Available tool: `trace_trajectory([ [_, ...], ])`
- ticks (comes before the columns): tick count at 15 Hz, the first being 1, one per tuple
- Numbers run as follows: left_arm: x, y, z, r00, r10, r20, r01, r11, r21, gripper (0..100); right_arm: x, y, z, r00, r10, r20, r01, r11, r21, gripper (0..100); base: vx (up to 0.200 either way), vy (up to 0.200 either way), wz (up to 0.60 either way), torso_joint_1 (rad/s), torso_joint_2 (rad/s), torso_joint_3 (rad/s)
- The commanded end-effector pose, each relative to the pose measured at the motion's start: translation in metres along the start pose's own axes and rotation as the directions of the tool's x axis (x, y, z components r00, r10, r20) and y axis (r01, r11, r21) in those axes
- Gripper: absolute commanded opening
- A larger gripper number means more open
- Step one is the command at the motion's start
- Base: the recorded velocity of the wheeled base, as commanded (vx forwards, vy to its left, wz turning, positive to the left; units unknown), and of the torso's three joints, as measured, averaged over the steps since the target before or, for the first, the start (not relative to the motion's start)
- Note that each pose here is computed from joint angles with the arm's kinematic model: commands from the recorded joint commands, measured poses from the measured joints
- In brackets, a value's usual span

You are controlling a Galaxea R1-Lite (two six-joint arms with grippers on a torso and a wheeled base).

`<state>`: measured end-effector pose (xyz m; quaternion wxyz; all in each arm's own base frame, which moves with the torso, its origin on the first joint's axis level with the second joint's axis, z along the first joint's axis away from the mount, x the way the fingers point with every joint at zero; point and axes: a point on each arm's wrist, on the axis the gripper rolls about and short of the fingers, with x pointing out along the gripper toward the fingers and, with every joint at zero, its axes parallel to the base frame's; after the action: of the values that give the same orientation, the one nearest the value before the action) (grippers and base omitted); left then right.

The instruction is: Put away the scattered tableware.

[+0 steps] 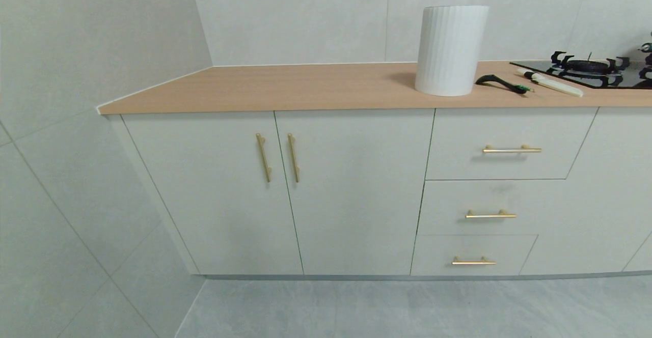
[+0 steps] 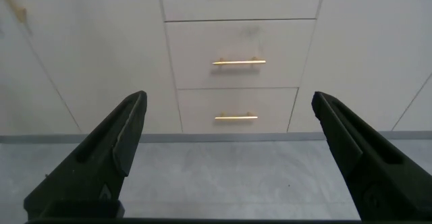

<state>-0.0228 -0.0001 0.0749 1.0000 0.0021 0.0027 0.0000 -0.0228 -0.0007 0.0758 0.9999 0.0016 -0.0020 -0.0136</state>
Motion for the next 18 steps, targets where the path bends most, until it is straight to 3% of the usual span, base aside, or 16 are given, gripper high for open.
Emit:
trace_trajectory([
  [1,0.0,0.0,0.0,1.0,0.0,-0.001,0.0,1.0,0.0,100,0.0001,0.0,0.0,1.0,-0.002,-0.003,0.002,1.0,0.0,100,0.0,-0.2,0.0,0.002,0.0,0.002],
  [6,0.0,0.0,0.0,1.0,0.0,-0.001,0.0,1.0,-0.001,100,0.0001,0.0,0.0,1.0,-0.002,-0.003,0.002,1.0,0.0,100,0.0,-0.2,0.0,0.0,0.0,0.002],
  [18,0.0,0.0,0.0,1.0,0.0,-0.001,0.0,1.0,-0.001,100,0.0001,0.0,0.0,1.0,-0.002,-0.003,0.002,1.0,0.001,100,0.0,0.0,0.0,0.0,0.0,0.0],
])
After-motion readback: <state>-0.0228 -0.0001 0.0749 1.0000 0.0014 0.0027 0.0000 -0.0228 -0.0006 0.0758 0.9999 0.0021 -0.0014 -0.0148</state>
